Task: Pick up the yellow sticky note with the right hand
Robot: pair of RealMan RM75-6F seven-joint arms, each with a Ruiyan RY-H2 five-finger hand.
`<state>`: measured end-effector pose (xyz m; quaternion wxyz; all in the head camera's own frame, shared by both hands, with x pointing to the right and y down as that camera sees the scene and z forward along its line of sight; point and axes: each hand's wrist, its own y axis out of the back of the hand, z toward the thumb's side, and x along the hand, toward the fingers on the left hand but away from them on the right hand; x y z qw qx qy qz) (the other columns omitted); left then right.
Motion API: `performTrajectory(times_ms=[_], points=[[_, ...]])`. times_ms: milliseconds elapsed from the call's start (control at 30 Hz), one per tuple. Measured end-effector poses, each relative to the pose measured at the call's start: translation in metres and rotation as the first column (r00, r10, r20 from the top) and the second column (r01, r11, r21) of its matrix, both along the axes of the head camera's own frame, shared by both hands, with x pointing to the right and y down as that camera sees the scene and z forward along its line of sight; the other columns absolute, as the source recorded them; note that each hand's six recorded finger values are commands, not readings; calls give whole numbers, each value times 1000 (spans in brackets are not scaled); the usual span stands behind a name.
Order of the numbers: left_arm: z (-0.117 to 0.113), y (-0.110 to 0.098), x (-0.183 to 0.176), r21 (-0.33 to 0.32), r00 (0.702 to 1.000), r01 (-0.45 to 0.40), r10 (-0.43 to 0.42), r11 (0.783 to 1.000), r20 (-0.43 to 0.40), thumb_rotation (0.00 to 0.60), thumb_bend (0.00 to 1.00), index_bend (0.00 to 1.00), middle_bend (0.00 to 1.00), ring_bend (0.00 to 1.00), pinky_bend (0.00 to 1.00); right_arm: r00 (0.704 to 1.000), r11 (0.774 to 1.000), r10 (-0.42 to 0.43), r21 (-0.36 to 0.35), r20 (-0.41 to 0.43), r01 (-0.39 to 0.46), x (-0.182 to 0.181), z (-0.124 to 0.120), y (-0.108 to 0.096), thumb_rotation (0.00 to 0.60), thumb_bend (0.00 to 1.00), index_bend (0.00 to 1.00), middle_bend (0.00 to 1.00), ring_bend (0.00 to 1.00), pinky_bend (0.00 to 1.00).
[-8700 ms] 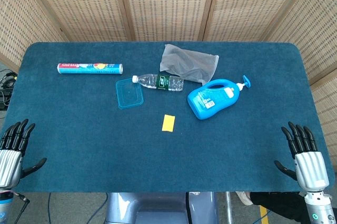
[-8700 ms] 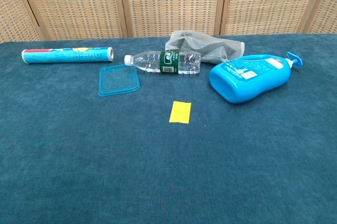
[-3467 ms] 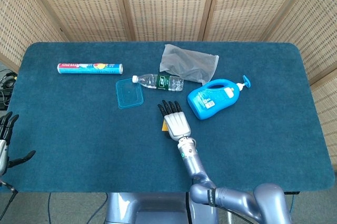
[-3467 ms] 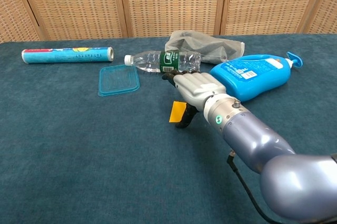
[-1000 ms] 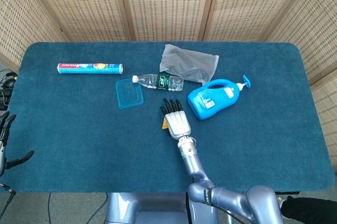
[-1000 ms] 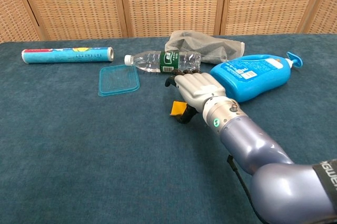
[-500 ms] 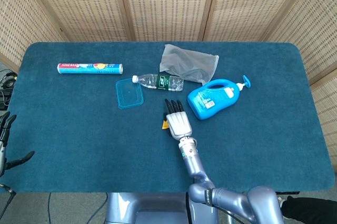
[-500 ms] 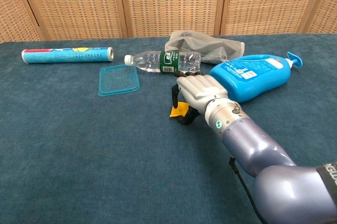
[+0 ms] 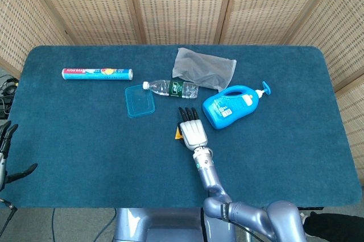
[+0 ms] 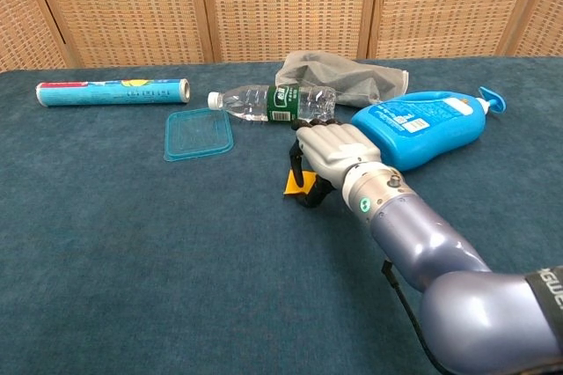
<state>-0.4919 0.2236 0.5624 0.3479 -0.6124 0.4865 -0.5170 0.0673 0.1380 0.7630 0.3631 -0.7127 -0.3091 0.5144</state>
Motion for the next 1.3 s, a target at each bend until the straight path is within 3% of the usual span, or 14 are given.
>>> performTrajectory(times_ms=[433, 833, 1300], points=[[1, 0, 0, -5, 1000, -2, 2, 1000, 2, 600, 79, 0, 0, 0, 79, 1000, 1000, -2, -5, -10, 2, 0, 2, -1, 600, 583, 627, 120, 0, 0], [1, 0, 0, -4, 1000, -3, 3, 1000, 1, 600, 78, 0, 0, 0, 80, 1000, 1000, -6, -4, -14, 6, -1, -1, -2, 600, 599, 647, 125, 0, 0], [1, -1, -1, -7, 1000, 3, -3, 1000, 0, 600, 79, 0, 0, 0, 80, 1000, 1000, -6, 18, -11, 6, -8, -5, -10, 600, 548, 725, 183, 0, 0]])
